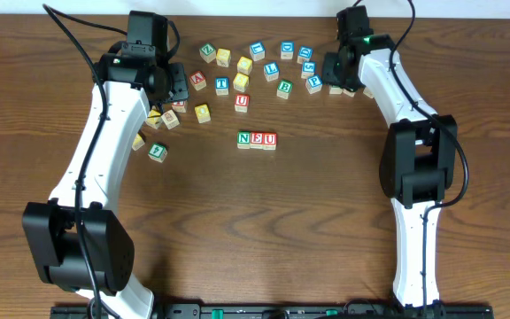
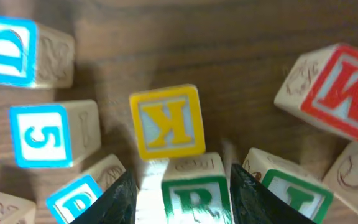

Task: Spell out NEURIPS
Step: 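Lower the right gripper and grasp the green R block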

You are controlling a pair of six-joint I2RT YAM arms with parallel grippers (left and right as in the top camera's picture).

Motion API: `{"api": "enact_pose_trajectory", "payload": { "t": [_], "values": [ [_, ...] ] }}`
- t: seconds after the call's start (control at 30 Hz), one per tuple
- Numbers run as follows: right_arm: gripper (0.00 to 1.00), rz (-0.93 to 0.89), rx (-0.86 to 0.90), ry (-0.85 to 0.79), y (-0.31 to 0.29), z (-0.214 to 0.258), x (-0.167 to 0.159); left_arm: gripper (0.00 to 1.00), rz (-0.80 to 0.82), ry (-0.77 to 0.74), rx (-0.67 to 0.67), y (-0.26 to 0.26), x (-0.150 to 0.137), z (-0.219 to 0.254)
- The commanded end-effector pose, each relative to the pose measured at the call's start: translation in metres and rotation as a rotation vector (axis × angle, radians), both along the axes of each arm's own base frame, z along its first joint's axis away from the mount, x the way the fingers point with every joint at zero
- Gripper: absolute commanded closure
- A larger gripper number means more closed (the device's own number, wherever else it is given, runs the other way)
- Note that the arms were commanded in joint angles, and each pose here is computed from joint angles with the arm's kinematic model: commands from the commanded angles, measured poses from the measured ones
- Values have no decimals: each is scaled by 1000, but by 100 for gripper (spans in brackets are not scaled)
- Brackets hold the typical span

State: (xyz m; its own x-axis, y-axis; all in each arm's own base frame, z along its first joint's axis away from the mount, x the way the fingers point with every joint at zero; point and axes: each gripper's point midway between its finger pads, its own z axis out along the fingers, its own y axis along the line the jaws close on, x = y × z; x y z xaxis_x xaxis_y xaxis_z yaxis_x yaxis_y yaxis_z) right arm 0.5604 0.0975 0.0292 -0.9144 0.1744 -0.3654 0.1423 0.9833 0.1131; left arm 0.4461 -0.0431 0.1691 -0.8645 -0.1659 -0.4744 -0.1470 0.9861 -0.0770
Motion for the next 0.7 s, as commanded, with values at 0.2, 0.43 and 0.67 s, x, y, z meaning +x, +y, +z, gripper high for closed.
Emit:
{"api": "enact_pose_trajectory", "payload": {
  "t": [0.2,0.43,0.67],
  "values": [
    [67,9,-22,47,0,-12,-8,60,-12,17,12,1,-1,-7],
    [75,24,-29,45,-1,-11,-8,60,-12,20,12,1,-1,-7],
    [72,35,-19,58,1,1,-15,59,-12,20,12,1,-1,-7]
  ]
}}
